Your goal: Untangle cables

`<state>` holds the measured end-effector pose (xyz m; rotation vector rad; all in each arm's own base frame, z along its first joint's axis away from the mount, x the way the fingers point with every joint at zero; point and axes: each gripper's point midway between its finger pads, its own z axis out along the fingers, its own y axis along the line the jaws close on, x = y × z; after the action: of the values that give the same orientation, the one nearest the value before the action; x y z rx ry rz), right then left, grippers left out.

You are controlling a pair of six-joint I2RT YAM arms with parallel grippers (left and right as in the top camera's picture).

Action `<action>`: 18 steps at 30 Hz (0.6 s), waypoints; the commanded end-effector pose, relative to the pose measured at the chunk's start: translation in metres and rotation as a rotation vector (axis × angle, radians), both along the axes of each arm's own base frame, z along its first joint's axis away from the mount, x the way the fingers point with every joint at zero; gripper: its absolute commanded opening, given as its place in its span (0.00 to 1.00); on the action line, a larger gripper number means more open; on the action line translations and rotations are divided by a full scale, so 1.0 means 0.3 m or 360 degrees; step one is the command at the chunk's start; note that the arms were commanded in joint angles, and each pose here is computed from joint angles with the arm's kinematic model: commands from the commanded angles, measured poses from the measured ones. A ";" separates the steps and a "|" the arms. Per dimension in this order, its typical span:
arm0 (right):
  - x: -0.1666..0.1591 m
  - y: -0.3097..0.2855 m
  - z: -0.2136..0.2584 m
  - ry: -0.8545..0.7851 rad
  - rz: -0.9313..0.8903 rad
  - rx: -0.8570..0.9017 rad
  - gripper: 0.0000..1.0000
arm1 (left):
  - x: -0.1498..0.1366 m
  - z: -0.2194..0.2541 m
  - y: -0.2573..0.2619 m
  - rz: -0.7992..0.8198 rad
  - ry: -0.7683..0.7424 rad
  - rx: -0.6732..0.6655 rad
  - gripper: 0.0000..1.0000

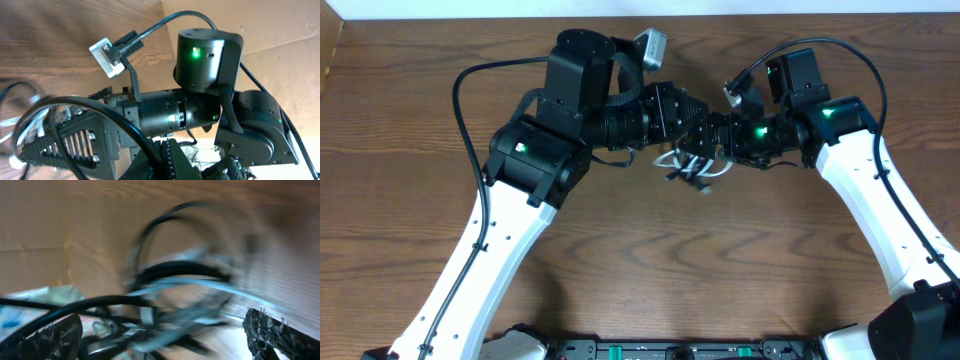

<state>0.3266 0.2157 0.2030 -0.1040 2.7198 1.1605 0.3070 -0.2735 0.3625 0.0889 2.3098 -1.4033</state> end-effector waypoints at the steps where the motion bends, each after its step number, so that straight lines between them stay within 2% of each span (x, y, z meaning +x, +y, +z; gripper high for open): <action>1: -0.030 0.035 0.025 0.0044 0.0067 0.0120 0.99 | 0.018 0.026 0.014 0.0091 0.0036 -0.0031 0.07; 5: -0.021 0.028 -0.002 0.0034 0.0019 0.0017 0.99 | 0.019 0.029 0.013 0.0136 0.0132 -0.0077 0.07; 9: 0.026 -0.021 -0.062 0.0077 -0.0261 -0.0221 0.99 | 0.021 0.033 0.012 0.0156 0.0170 -0.0102 0.08; 13: 0.037 0.015 -0.056 0.0042 -0.0290 -0.0222 0.95 | 0.024 0.038 0.011 0.0160 0.0168 -0.0112 0.08; 15: 0.034 0.040 -0.051 0.0012 -0.0266 -0.0217 0.83 | 0.024 0.038 0.011 0.0160 0.0168 -0.0112 0.08; 16: 0.033 0.044 -0.054 0.0012 -0.0277 -0.0231 0.75 | 0.024 0.038 0.011 0.0160 0.0168 -0.0112 0.07; 17: 0.035 0.041 -0.062 0.0012 -0.0317 -0.0272 0.63 | 0.024 0.038 0.011 0.0160 0.0168 -0.0112 0.07; 18: 0.038 0.036 -0.068 0.0010 -0.0344 -0.0300 0.58 | 0.024 0.038 0.011 0.0160 0.0168 -0.0112 0.07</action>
<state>0.3355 0.2308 0.1916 0.0727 2.7435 0.9567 0.3128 -0.2719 0.3639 -0.1217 2.3411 -1.4589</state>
